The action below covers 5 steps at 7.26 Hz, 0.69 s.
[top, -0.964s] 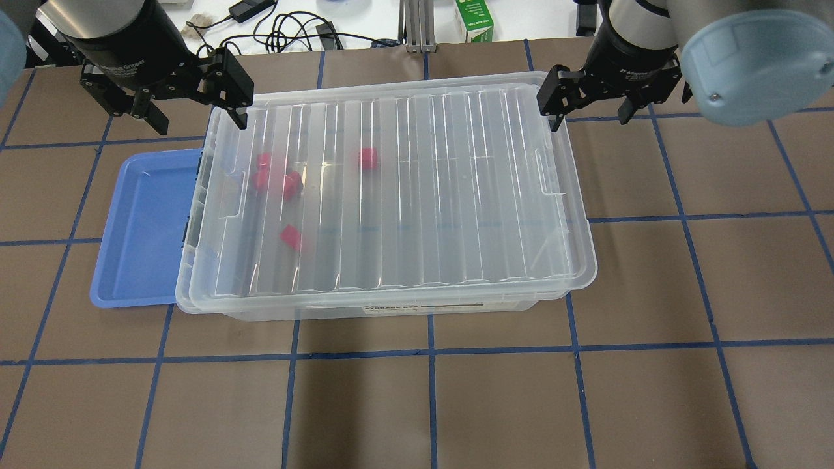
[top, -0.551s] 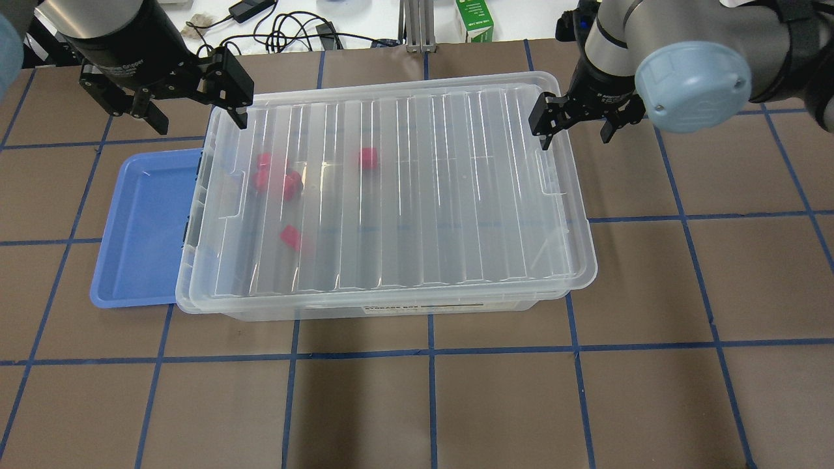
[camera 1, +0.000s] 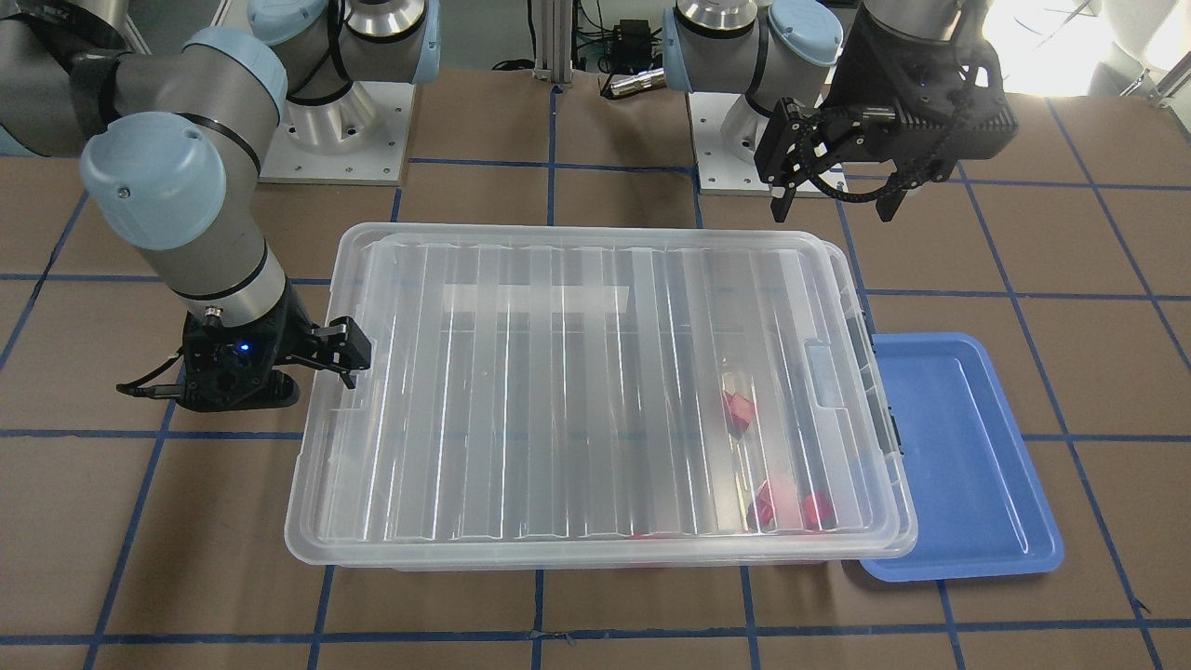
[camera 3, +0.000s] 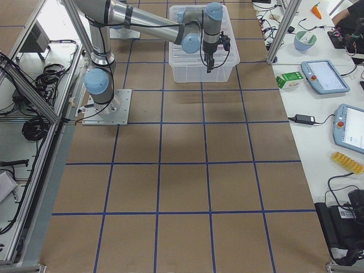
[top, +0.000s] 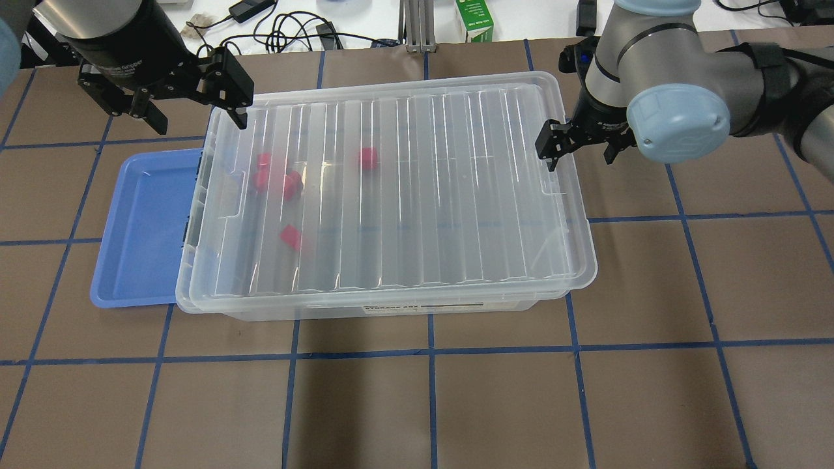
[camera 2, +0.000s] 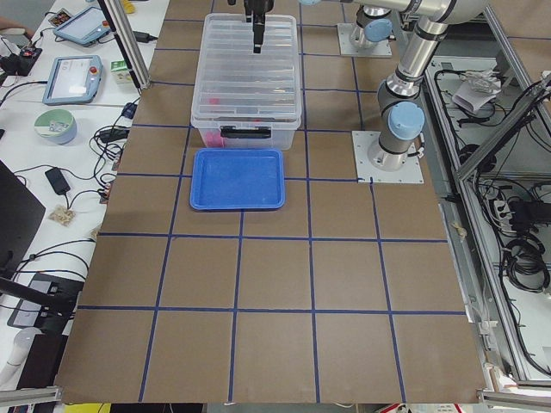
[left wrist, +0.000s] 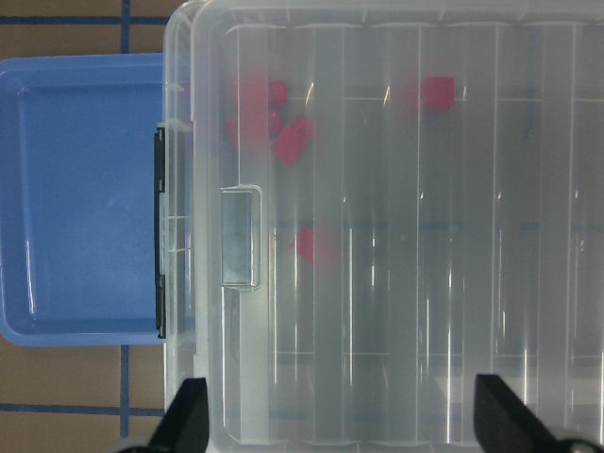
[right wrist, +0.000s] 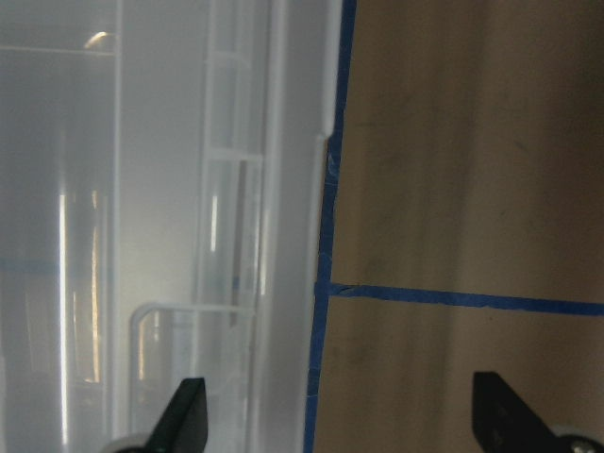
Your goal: Place red block in blue tray from box
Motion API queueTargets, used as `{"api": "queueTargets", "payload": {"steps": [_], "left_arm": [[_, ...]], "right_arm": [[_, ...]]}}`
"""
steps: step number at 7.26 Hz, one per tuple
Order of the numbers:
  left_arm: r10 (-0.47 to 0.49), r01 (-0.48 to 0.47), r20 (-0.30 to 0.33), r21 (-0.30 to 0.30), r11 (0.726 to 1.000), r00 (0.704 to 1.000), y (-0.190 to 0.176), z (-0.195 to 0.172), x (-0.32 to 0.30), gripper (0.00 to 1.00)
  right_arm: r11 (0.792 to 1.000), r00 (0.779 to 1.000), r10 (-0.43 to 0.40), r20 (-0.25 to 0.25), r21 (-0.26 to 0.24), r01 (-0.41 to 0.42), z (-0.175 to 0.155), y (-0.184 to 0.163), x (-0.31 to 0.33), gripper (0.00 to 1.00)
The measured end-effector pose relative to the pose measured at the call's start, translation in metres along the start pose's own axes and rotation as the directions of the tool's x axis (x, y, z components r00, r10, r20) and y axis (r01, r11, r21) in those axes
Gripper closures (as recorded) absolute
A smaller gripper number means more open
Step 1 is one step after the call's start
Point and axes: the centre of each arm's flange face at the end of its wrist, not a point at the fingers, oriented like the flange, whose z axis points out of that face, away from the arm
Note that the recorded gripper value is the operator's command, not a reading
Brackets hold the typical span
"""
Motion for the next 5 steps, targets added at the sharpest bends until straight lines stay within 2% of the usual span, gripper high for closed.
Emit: {"api": "queueTargets", "payload": {"steps": [5], "left_arm": [[0.002,-0.002,0.002,0.003,1.0,1.0,0.0,-0.002,0.001,0.0]], "right_arm": [[1.0,1.0,-0.018,-0.013,-0.001,0.018,0.005,-0.001,0.078,0.0]]}}
